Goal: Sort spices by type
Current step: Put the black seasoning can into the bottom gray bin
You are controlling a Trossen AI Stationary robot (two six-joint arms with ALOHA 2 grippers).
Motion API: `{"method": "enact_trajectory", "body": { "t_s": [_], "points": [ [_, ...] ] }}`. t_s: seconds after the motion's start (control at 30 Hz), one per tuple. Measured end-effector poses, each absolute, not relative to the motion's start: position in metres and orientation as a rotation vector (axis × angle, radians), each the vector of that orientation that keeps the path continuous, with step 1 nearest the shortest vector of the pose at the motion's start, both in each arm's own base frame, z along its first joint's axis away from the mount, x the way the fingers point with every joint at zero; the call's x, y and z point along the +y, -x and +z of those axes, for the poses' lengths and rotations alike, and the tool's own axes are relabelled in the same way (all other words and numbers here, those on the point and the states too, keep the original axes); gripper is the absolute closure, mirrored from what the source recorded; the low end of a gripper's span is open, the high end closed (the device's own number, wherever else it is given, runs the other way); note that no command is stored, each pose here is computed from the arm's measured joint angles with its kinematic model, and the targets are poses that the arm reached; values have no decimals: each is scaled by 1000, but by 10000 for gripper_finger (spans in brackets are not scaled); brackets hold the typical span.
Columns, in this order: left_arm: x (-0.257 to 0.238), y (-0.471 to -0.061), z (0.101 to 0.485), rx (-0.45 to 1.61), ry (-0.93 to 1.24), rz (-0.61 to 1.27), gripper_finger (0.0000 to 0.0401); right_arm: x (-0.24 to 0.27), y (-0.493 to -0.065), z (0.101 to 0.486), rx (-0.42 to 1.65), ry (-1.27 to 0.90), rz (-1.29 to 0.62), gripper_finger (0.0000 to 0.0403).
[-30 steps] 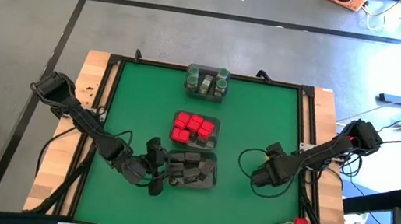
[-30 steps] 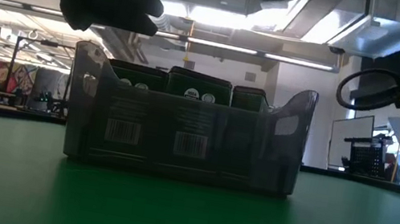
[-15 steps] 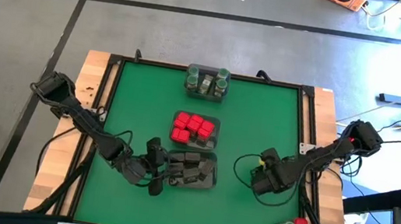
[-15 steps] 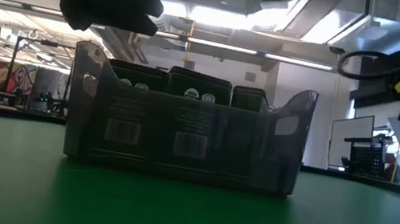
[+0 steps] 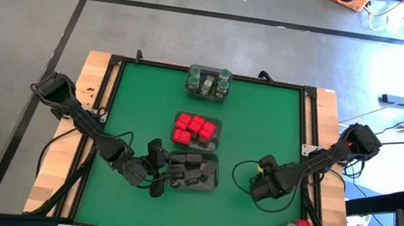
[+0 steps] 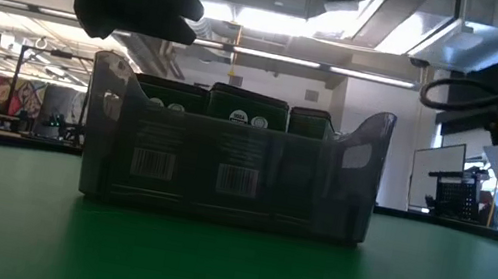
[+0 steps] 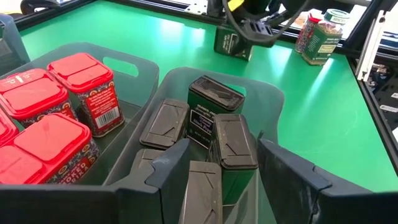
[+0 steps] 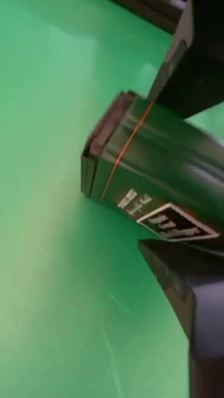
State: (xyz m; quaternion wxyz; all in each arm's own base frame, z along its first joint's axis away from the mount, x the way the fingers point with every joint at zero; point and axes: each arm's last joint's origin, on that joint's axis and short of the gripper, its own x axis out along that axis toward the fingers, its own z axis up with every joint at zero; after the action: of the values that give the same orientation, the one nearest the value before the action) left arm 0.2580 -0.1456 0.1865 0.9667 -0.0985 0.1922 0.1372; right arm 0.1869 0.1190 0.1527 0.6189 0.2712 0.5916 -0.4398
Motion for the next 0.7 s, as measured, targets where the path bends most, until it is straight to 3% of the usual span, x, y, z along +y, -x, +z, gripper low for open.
{"method": "enact_trajectory", "body": {
  "t_s": [0.33,0.7],
  "points": [
    [-141,-261,187,391,154,284,219,121,-194,148,1352,-472,-863,287],
    [-134,-265,187,378,204,313,219,151,-213,174,1274,-336,-528,289]
  ]
}}
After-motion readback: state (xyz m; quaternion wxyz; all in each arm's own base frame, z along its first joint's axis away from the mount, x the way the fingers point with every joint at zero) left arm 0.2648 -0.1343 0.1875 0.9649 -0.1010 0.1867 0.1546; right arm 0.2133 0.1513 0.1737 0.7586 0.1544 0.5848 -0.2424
